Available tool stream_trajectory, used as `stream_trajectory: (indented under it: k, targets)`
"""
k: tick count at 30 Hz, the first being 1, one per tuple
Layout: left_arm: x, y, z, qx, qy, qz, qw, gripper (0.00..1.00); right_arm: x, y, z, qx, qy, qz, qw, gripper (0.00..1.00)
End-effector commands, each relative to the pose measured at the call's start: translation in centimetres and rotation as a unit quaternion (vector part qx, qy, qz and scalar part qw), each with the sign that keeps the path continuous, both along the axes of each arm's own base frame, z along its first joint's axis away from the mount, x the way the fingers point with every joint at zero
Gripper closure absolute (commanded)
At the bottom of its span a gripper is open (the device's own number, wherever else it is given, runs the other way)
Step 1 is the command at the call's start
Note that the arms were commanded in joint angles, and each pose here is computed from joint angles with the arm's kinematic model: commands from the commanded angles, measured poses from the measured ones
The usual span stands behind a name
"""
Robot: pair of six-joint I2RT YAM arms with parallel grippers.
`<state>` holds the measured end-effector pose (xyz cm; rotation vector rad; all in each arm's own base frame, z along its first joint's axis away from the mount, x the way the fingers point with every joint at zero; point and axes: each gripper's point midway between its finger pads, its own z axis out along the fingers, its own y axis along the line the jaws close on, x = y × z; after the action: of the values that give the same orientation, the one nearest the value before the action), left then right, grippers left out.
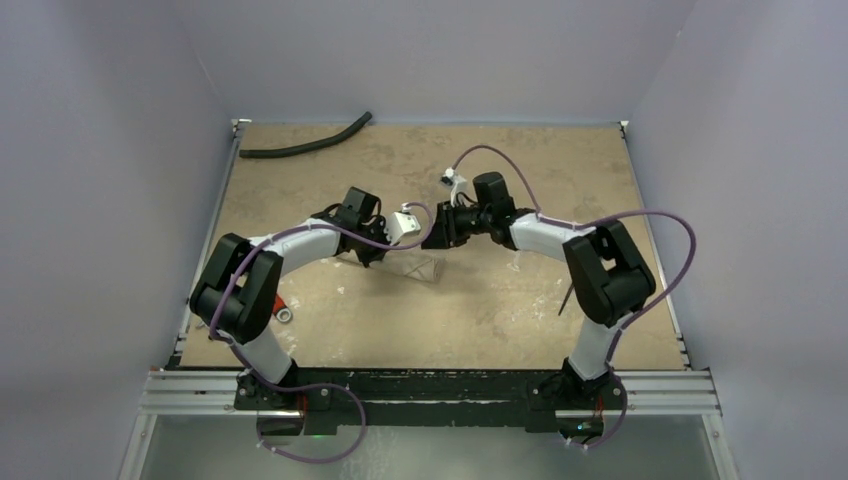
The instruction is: Fold the napkin into a case and place the utensils inside
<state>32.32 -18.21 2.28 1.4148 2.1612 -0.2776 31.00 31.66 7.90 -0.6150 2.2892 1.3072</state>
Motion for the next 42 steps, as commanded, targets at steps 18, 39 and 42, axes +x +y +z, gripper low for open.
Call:
stream_trajectory:
  k: [18,39,42]
  targets:
    - [-2.2,1.8,-3.1,0.026,0.063,0.027,0.997,1.00,-4.2,5.6,2.8,0.150,0.038,-0.003,0.988,1.00]
    - [-1.9,0.1,-0.3,-0.018,0.088,0.065,0.994,0.96,-0.8,3.8,-3.4,-0.031,0.039,-0.082,0.995,1.00]
    - [-2.4,0.7,-1.4,-0.006,0.096,0.066,0.993,0.96,-1.4,5.6,-0.5,0.006,0.034,-0.055,0.998,1.00]
